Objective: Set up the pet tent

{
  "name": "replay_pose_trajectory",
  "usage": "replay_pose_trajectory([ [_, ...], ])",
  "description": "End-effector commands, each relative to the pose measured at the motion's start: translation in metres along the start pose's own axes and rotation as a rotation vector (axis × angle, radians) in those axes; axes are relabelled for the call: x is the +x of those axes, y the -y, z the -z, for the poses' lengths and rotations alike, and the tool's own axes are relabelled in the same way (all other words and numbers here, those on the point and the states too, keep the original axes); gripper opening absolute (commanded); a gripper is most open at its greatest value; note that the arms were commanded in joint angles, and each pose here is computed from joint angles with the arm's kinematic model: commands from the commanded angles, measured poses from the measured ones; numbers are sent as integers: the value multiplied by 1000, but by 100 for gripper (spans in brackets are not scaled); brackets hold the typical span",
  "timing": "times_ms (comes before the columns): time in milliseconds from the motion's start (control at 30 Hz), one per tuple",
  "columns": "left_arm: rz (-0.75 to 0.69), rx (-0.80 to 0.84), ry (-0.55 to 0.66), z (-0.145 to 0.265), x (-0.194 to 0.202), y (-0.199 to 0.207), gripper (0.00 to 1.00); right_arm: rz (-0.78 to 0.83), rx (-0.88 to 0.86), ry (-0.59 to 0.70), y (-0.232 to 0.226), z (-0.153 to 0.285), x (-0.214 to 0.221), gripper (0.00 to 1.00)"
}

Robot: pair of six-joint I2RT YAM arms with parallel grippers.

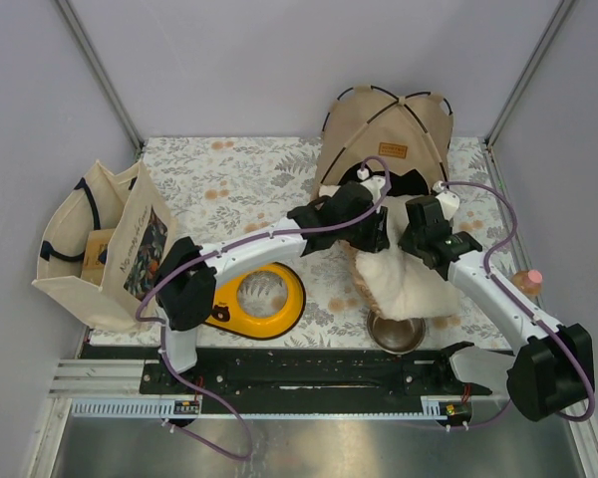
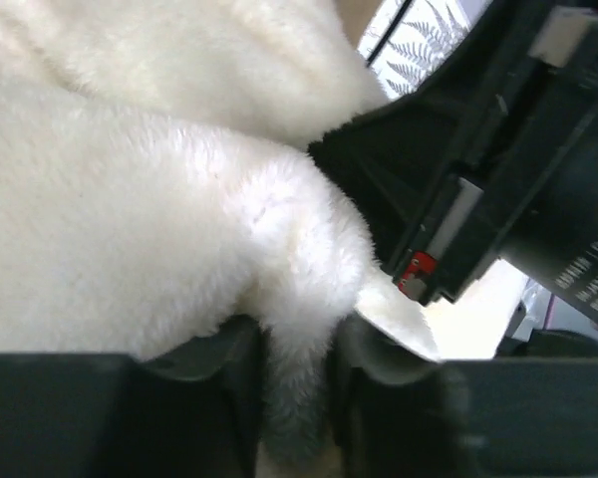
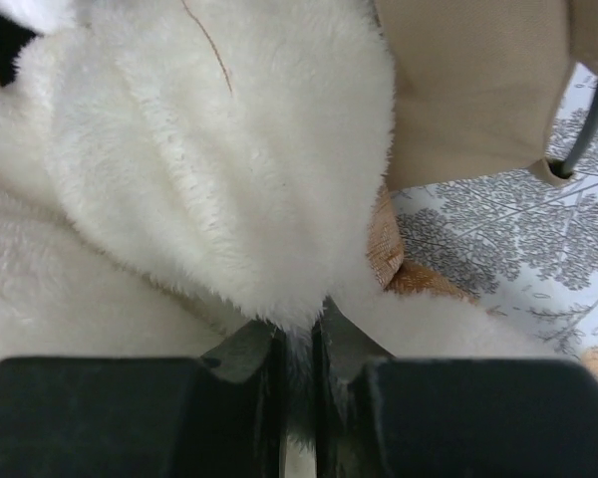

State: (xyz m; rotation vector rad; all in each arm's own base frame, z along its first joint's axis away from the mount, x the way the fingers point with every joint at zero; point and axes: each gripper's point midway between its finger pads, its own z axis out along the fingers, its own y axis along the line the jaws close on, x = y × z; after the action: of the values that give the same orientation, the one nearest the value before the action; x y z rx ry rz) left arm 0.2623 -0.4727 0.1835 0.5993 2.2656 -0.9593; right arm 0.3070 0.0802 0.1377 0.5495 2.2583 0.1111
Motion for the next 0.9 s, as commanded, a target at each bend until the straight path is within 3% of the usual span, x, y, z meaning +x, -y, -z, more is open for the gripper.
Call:
replay_pose_trajectory([
  [0, 5, 35, 117, -1, -23, 4, 47, -70, -123, -31, -31, -2, 1, 15],
  [133, 36, -72, 137, 9, -10, -24, 85, -73, -122, -48, -31, -8, 6, 16],
  [233, 59, -160, 168, 23, -4, -43, 99, -75, -120, -51, -29, -10, 7, 16],
  [400, 71, -215, 201, 56, 2, -54, 99, -74, -116, -49, -26, -12, 6, 16],
  [633, 103, -252, 330, 109, -21, -52, 99, -83, -119, -55, -23, -15, 4, 16],
  [867, 302, -491, 446, 133, -13, -108, 99, -88, -129, -63, -23, -16, 6, 17],
])
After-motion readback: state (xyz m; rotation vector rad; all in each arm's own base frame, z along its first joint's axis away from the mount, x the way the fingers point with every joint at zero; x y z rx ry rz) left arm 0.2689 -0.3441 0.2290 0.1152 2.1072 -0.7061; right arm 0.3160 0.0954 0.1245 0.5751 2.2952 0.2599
